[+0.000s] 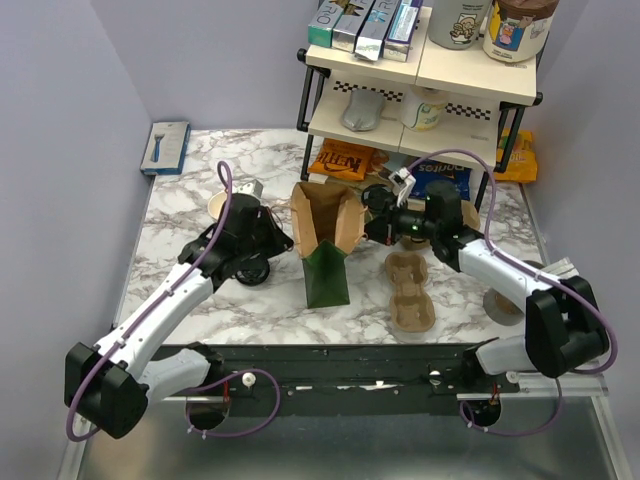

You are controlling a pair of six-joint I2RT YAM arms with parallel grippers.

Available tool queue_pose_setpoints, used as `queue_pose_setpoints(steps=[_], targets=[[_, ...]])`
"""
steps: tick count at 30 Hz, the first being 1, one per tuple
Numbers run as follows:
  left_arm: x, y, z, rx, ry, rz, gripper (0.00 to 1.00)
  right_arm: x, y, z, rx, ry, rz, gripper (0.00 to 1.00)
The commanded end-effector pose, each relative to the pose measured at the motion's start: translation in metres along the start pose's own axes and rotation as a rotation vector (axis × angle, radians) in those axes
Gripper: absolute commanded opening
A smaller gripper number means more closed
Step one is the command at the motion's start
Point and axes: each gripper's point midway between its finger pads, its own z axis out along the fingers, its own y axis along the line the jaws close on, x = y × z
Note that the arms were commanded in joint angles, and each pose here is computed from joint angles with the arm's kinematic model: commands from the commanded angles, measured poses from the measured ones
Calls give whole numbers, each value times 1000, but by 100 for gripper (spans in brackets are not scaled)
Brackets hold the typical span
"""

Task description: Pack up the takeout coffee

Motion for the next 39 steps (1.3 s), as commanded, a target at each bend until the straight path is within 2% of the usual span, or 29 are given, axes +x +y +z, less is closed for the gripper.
queue_pose_setpoints(steps=[1,3,4,6,7,9,10,12,13,15,16,20,22,29,36,39], targets=[[-6,-18,-10,85,-17,-14,0,-26,14,-3,-36,-22,-29,11],[-16,-25,-18,102,-54,-6,0,-39,25,-8,-44,-38,-34,16],[-24,-32,-26,121,-82,-3,0,-49,32,-13,-45,-58,-38,24],[-31,-37,-32,125,-103,7,0,-55,39,-19,-40,-54,-28,27],[-37,-42,-36,132,-120,8,0,-65,46,-21,-49,-69,-37,35],[-41,-41,-37,115,-131,4,0,-69,52,-24,-63,-73,-34,41],[-44,-42,-37,113,-135,4,0,-70,55,-25,-71,-72,-32,49],[-44,-43,-37,107,-134,-1,0,-76,59,-28,-69,-80,-35,57],[-45,-44,-37,111,-133,-2,0,-78,62,-29,-73,-84,-42,69],[-46,-45,-38,114,-140,-6,0,-89,70,-37,-69,-112,-67,77],[-48,-47,-41,121,-146,-7,0,-94,74,-40,-74,-125,-78,85],[-53,-49,-46,123,-168,-10,0,-112,86,-54,-37,-178,-84,96],[-56,-51,-48,123,-177,-9,0,-123,88,-62,8,-203,-67,100],[-66,-57,-61,142,-225,-2,0,-143,45,-77,322,-270,59,100],[-78,-48,-80,97,-310,-14,0,-161,47,-115,436,-445,44,100],[-78,-42,-87,80,-334,-20,0,-147,47,-133,477,-473,85,100]])
